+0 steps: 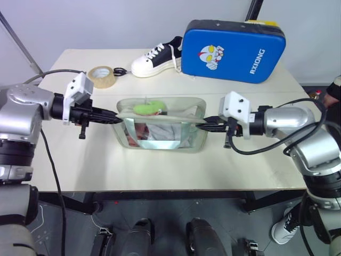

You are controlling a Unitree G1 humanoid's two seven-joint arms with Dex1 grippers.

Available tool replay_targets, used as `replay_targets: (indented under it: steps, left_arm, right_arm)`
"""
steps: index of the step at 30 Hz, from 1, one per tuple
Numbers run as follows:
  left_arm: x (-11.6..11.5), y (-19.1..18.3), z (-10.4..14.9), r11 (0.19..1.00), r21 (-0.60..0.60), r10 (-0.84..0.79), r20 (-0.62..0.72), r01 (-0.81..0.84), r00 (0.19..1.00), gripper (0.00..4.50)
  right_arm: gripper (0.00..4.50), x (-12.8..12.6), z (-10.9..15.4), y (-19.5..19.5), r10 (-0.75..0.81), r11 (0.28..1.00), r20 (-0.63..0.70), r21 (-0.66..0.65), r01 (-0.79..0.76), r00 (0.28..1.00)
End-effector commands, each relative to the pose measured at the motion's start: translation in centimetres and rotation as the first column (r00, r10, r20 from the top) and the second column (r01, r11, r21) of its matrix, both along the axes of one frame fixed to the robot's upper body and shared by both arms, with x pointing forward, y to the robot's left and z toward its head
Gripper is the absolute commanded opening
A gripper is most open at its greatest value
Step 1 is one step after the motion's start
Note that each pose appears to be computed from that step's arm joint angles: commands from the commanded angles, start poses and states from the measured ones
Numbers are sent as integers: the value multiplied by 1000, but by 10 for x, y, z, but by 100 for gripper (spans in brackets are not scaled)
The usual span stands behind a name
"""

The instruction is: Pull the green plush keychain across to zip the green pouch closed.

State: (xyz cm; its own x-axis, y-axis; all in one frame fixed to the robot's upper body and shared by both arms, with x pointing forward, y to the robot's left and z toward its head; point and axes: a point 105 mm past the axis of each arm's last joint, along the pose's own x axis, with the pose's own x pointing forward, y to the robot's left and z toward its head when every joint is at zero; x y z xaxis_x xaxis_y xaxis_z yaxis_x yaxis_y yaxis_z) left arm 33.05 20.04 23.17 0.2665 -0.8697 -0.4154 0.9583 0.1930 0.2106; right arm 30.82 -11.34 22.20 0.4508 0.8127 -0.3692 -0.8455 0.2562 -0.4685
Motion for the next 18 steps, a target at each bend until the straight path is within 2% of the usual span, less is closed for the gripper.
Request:
replay_targets:
  steps: [1, 4, 7, 8, 9, 10, 12, 18]
  left_arm:
    - [2, -2, 9, 1000, -1, 12, 62, -12, 998, 0]
    - [5, -3, 9, 1000, -8, 26, 69, -26, 997, 0]
    - [5, -4, 9, 1000, -7, 23, 69, -22, 997, 0]
    - [5, -4, 9, 1000, -7, 23, 70, -22, 997, 0]
    - [6, -4, 9, 1000, -6, 23, 71, -23, 997, 0]
    - [6, -4, 9, 1000, -7, 25, 71, -25, 997, 0]
    - [7, -5, 8, 1000, -8, 25, 72, -25, 997, 0]
    - [9, -8, 7, 1000, -7, 20, 75, -19, 997, 0]
  right_arm:
    - [76, -7, 19, 3, 33, 999, 30, 32, -33, 999]
    - [201, -15, 26, 5, 69, 996, 9, 50, -69, 998]
    - [351, -28, 40, 3, 125, 990, -18, 74, -123, 992]
    - [412, -30, 48, 3, 144, 986, -7, 91, -143, 990]
    - [443, -27, 63, 5, 135, 981, 24, 138, -137, 990]
    - [443, -24, 78, 11, 139, 973, 62, 179, -148, 988]
    - [443, -22, 91, 31, 168, 962, 108, 201, -187, 980]
    - [443, 2, 88, 91, 172, 962, 122, 195, -194, 977]
